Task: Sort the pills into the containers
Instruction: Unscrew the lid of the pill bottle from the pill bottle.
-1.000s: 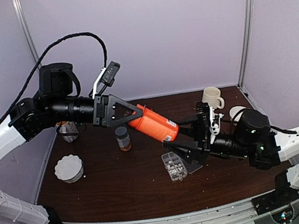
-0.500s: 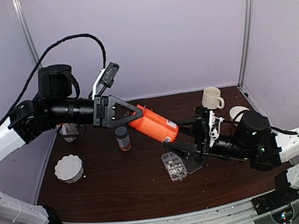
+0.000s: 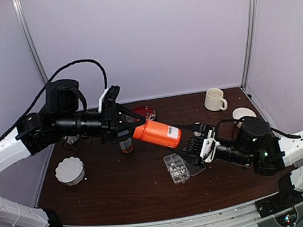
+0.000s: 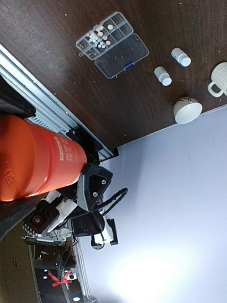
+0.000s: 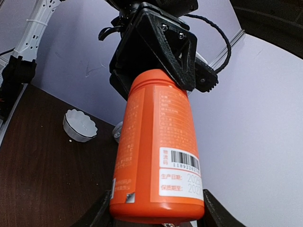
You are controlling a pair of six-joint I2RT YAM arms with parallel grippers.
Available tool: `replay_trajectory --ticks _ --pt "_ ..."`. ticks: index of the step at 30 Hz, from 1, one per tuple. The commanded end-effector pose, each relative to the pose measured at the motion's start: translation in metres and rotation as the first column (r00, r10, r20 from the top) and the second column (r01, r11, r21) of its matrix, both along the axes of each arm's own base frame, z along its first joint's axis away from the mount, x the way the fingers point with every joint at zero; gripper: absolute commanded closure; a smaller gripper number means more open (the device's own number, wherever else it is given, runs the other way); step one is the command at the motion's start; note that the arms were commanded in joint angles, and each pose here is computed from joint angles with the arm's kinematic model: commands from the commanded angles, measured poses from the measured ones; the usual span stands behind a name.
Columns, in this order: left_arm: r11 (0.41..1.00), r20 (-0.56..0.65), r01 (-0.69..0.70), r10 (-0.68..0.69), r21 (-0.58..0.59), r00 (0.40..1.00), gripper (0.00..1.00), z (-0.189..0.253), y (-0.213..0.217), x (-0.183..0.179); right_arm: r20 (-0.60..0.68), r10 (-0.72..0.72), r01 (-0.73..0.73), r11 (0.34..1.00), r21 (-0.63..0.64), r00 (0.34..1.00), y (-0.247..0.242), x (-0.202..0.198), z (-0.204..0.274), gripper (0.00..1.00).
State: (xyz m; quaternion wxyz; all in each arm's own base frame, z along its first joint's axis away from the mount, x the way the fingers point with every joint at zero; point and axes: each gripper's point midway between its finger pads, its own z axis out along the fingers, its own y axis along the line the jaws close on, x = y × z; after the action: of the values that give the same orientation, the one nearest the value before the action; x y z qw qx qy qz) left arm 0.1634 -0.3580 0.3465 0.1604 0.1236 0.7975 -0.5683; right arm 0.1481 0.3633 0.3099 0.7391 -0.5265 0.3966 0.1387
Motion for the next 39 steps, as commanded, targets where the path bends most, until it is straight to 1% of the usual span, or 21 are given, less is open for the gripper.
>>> replay_trajectory --ticks 1,3,5,6,8,9,13,15,16,17,19,20,22,23,24,25,26,28,31,33,39 --pt "0.997 0.008 -0.068 0.069 -0.032 0.998 0.92 0.011 0.006 0.005 0.023 0.025 -0.028 0.989 0.142 0.999 -0.011 -0.010 0.034 0.93" --pt "0.995 0.031 -0.082 0.083 -0.053 0.996 0.77 0.016 0.009 0.006 -0.006 0.075 -0.073 0.988 0.137 0.997 -0.010 -0.017 0.030 0.94" --pt "0.993 0.033 -0.084 0.087 -0.082 0.996 0.56 0.018 0.010 0.006 -0.055 0.089 -0.080 0.986 0.147 0.995 -0.011 -0.018 0.026 0.95" --pt "0.993 0.042 -0.079 0.083 -0.090 0.996 0.40 0.019 0.010 0.005 -0.089 0.097 -0.081 0.983 0.164 0.991 -0.013 -0.018 0.025 0.95" --pt "0.993 0.120 -0.072 0.084 -0.095 0.989 0.08 0.029 0.014 0.005 -0.129 0.127 -0.100 0.976 0.193 0.984 -0.018 -0.022 0.025 0.97" --pt "0.993 0.159 -0.085 0.097 -0.085 0.982 0.03 0.034 0.019 0.006 -0.149 0.144 -0.112 0.972 0.208 0.978 -0.020 -0.024 0.024 0.97" --pt "0.991 0.308 -0.102 0.125 -0.093 0.943 0.03 0.063 0.034 0.015 -0.215 0.221 -0.164 0.953 0.255 0.951 -0.030 -0.031 0.029 0.97" --pt "0.990 0.411 -0.088 0.127 -0.112 0.903 0.02 0.087 0.040 0.016 -0.255 0.252 -0.188 0.949 0.252 0.933 -0.034 -0.031 0.029 0.97" --pt "0.991 0.485 -0.054 0.108 -0.125 0.868 0.02 0.099 0.040 0.012 -0.280 0.283 -0.216 0.945 0.247 0.917 -0.034 -0.033 0.029 0.97" --pt "0.994 0.596 -0.013 0.077 -0.111 0.799 0.02 0.108 0.040 0.009 -0.321 0.305 -0.229 0.940 0.253 0.897 -0.036 -0.032 0.031 0.97" --pt "0.996 0.743 0.051 0.026 -0.080 0.668 0.03 0.116 0.042 0.000 -0.392 0.359 -0.269 0.925 0.268 0.847 -0.038 -0.033 0.034 0.97" --pt "0.995 0.814 0.084 -0.002 -0.057 0.581 0.03 0.115 0.042 -0.005 -0.433 0.382 -0.283 0.918 0.277 0.816 -0.039 -0.033 0.035 0.97" --pt "0.984 0.924 0.175 -0.065 -0.002 0.376 0.02 0.108 0.044 -0.022 -0.502 0.423 -0.316 0.904 0.287 0.754 -0.039 -0.033 0.034 0.97" --pt "0.968 0.969 0.244 -0.108 0.052 0.221 0.02 0.101 0.044 -0.035 -0.534 0.438 -0.333 0.899 0.285 0.723 -0.038 -0.034 0.032 0.97" --pt "0.952 0.987 0.286 -0.135 0.105 0.084 0.02 0.092 0.045 -0.046 -0.564 0.444 -0.347 0.896 0.277 0.696 -0.038 -0.035 0.029 0.98" --pt "0.949 0.989 0.278 -0.151 0.147 -0.008 0.02 0.083 0.046 -0.048 -0.605 0.455 -0.361 0.890 0.279 0.654 -0.038 -0.037 0.024 0.99" --pt "0.950 0.983 0.252 -0.170 0.183 -0.073 0.02 0.074 0.046 -0.044 -0.633 0.459 -0.372 0.886 0.276 0.624 -0.037 -0.039 0.019 0.99" --pt "0.927 0.950 0.239 -0.248 0.290 -0.192 0.02 0.053 0.042 -0.040 -0.676 0.461 -0.376 0.883 0.282 0.575 -0.036 -0.040 0.012 1.00" --pt "0.847 0.868 0.300 -0.313 0.438 -0.385 0.03 0.017 0.033 -0.051 -0.715 0.470 -0.389 0.873 0.293 0.517 -0.035 -0.045 0.008 1.00" --pt "0.814 0.822 0.311 -0.315 0.491 -0.474 0.03 -0.002 0.026 -0.053 -0.728 0.484 -0.403 0.863 0.305 0.485 -0.035 -0.049 0.008 1.00" --pt "0.782 0.761 0.302 -0.310 0.545 -0.570 0.09 -0.016 0.011 -0.051 -0.757 0.486 -0.408 0.857 0.314 0.438 -0.032 -0.051 0.003 1.00"
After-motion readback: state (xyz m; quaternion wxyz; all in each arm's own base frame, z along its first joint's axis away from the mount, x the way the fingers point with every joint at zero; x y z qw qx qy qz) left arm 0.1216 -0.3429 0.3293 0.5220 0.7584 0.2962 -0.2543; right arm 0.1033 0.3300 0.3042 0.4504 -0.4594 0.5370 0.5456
